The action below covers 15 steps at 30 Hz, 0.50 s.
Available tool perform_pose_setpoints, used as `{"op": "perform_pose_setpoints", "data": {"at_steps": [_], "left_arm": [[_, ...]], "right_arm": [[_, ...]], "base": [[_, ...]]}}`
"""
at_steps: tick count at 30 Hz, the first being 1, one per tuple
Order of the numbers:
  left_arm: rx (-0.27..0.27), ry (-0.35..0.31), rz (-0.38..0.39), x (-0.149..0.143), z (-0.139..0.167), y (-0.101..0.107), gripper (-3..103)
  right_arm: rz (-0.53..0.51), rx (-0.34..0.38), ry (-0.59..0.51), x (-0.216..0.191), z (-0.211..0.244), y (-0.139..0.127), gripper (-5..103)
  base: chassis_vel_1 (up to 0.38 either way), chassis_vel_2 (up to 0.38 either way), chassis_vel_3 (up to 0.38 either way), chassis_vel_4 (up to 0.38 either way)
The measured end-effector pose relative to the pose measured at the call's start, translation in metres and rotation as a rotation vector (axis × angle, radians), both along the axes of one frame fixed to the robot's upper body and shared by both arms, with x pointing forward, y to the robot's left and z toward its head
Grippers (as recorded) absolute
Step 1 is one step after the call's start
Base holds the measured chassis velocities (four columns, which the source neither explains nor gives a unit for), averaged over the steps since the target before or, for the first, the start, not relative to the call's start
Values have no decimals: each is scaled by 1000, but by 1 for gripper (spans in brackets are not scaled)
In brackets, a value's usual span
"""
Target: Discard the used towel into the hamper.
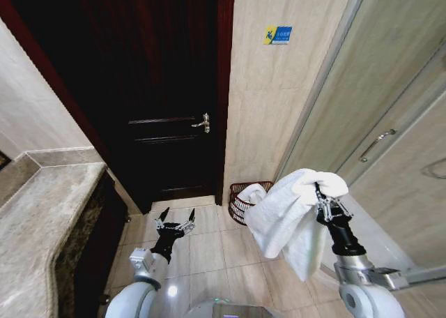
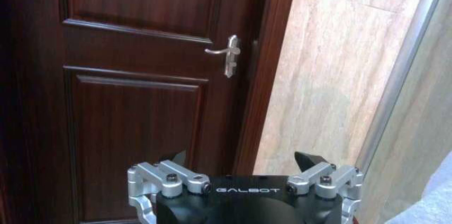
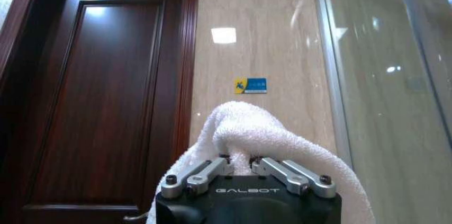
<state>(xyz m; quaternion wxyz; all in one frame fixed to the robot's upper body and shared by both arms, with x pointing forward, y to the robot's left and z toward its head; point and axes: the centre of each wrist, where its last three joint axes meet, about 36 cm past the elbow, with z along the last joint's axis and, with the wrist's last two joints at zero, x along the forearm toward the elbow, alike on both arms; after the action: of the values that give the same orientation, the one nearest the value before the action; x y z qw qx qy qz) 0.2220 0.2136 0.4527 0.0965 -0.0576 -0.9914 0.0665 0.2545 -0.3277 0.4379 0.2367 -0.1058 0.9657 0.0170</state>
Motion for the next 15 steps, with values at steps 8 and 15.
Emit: {"op": "perform_pose_setpoints", "data": {"at_steps": [8, 15], "left_arm": [[0, 0, 0, 0, 0, 0, 100], [0, 0, 0, 0, 0, 0, 100]], "right_arm": [[3, -3, 2, 0, 0, 0, 9], [6, -4, 4, 0, 0, 0, 9]], "base": [[-58, 61, 59, -57], [-50, 45, 44, -55]]}}
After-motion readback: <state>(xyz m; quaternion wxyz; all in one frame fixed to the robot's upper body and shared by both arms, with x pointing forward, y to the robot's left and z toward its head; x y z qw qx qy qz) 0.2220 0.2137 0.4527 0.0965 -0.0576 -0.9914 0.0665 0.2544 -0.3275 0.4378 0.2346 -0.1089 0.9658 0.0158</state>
